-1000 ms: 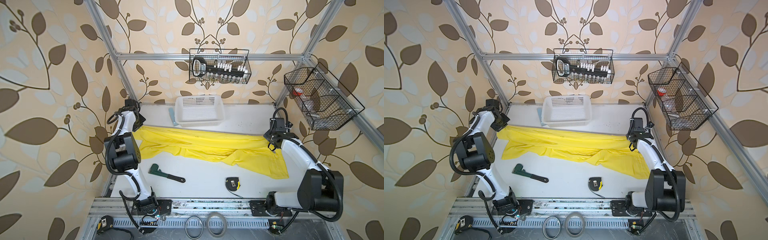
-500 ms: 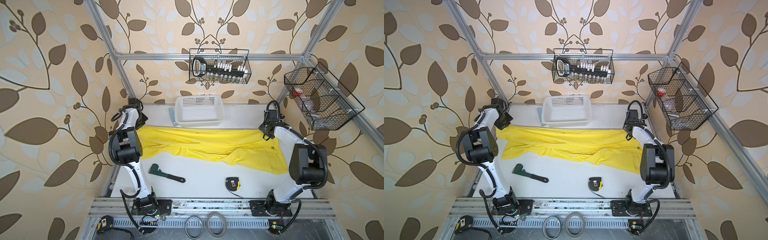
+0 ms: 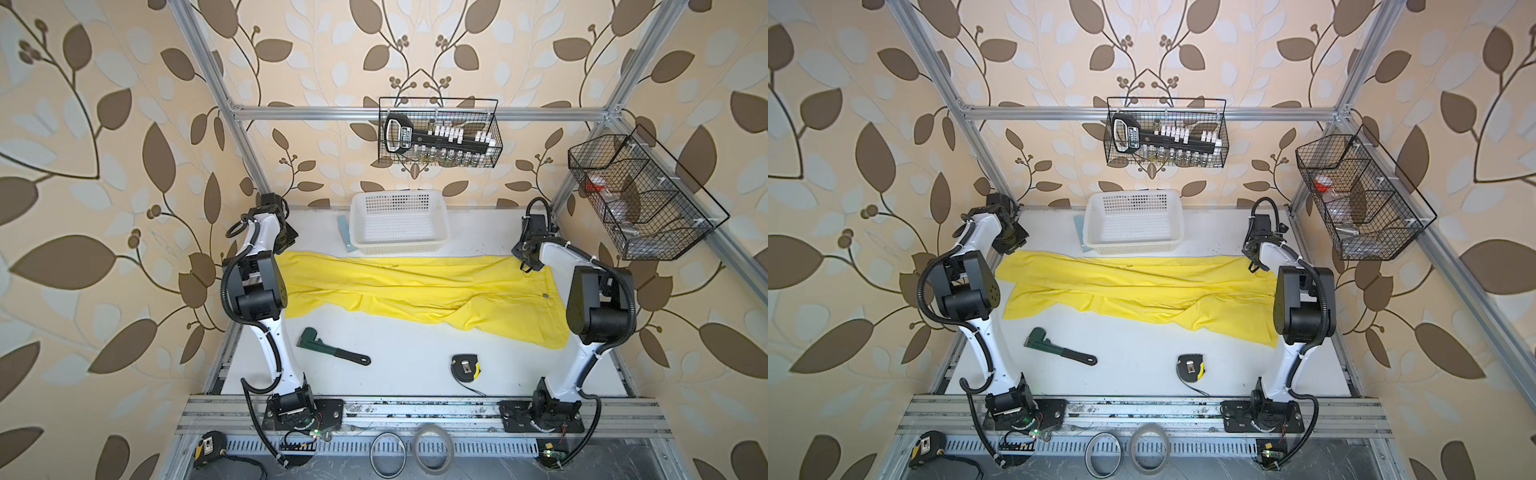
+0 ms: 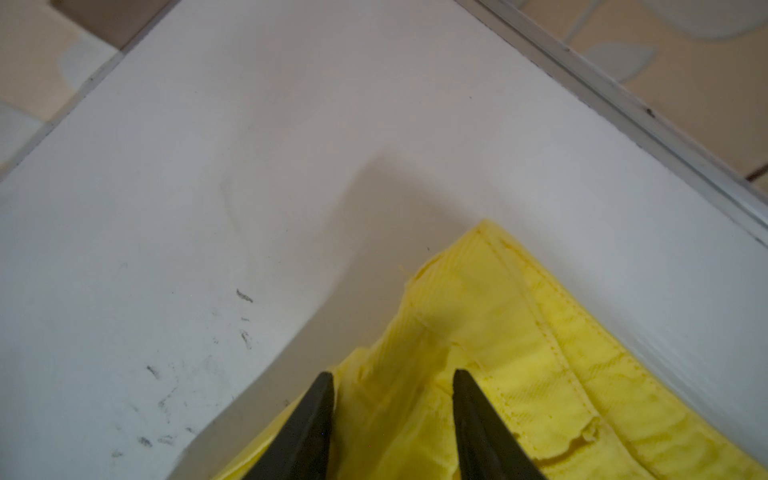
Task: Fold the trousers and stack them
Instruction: 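Release the trousers and move both grippers toward the trouser edges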
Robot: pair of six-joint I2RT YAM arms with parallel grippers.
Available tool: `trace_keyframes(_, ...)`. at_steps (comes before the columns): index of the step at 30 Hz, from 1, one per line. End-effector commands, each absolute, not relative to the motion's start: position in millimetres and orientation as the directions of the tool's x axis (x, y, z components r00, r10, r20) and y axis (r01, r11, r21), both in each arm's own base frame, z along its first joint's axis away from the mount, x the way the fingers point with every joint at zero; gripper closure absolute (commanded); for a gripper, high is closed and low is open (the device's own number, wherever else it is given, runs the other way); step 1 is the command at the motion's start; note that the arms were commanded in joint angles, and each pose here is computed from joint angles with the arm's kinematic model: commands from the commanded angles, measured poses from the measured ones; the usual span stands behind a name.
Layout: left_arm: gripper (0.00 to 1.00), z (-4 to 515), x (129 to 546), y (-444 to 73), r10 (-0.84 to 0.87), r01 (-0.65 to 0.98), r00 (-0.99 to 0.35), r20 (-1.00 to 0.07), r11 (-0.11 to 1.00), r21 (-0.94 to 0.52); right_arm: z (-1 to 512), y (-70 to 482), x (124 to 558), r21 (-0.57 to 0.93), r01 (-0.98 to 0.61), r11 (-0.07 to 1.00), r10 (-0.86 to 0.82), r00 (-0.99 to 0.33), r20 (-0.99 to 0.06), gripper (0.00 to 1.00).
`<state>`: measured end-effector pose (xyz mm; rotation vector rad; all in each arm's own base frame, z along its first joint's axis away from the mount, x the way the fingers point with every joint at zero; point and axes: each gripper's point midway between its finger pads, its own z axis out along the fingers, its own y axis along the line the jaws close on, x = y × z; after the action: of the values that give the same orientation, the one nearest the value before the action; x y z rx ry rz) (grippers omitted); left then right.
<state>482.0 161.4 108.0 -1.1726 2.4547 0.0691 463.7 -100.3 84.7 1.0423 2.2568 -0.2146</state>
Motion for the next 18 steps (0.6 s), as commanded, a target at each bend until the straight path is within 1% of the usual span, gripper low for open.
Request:
trace_keyframes(1, 0.67, 145.4, 480.4, 162.8, -0.705, -0.735, -0.556, -0.441, 0.664, -0.136, 104.8, -98.2, 479.2, 0.14, 0.691, 0.709, 0.602, -0.49, -0.63, 0.48)
trace_keyframes(3, 0.6, 155.6, 474.5, 158.1, -0.701, -0.725, -0.566, -0.433, 0.674, -0.143, 117.5, -95.8, 483.4, 0.141, 0.665, 0.734, 0.581, -0.507, -0.636, 0.45)
trace_keyframes(6, 0.47, 166.3, 460.8, 146.4, -0.692, -0.698, -0.588, -0.419, 0.696, -0.17, 145.1, -92.3, 476.0, 0.127, 0.628, 0.768, 0.536, -0.522, -0.663, 0.4)
trace_keyframes(7, 0.44, 169.9, 453.9, 142.6, -0.688, -0.69, -0.594, -0.416, 0.702, -0.176, 153.2, -87.7, 472.1, 0.133, 0.607, 0.784, 0.524, -0.53, -0.667, 0.37)
trace_keyframes(9, 0.4, 169.9, 437.1, 135.1, -0.685, -0.681, -0.61, -0.399, 0.71, -0.179, 161.6, -77.9, 461.0, 0.154, 0.575, 0.804, 0.52, -0.551, -0.652, 0.34)
trace_keyframes(11, 0.39, 167.1, 422.1, 123.5, -0.691, -0.671, -0.617, -0.377, 0.712, -0.207, 160.1, -65.1, 447.0, 0.203, 0.545, 0.813, 0.539, -0.574, -0.617, 0.33)
trace_keyframes(12, 0.37, 163.5, 413.9, 117.4, -0.695, -0.667, -0.62, -0.363, 0.711, -0.222, 159.8, -58.6, 439.2, 0.226, 0.533, 0.815, 0.546, -0.577, -0.608, 0.32)
trace_keyframes(13, 0.34, 158.0, 404.8, 111.5, -0.699, -0.665, -0.627, -0.345, 0.71, -0.229, 163.3, -51.1, 433.7, 0.246, 0.513, 0.822, 0.544, -0.581, -0.606, 0.3)
trace_keyframes(14, 0.33, 152.3, 397.6, 106.9, -0.7, -0.663, -0.635, -0.326, 0.711, -0.234, 154.8, -45.5, 421.0, 0.237, 0.51, 0.827, 0.54, -0.602, -0.589, 0.27)
trace_keyframes(15, 0.27, 146.9, 387.8, 103.7, -0.701, -0.666, -0.644, -0.307, 0.711, -0.227, 150.9, -39.8, 409.9, 0.228, 0.501, 0.835, 0.53, -0.619, -0.58, 0.23)
trace_keyframes(18, 0.26, 133.9, 358.0, 100.7, -0.724, -0.705, -0.637, -0.265, 0.687, -0.18, 140.1, -28.7, 377.0, 0.237, 0.498, 0.834, 0.541, -0.655, -0.528, 0.21)
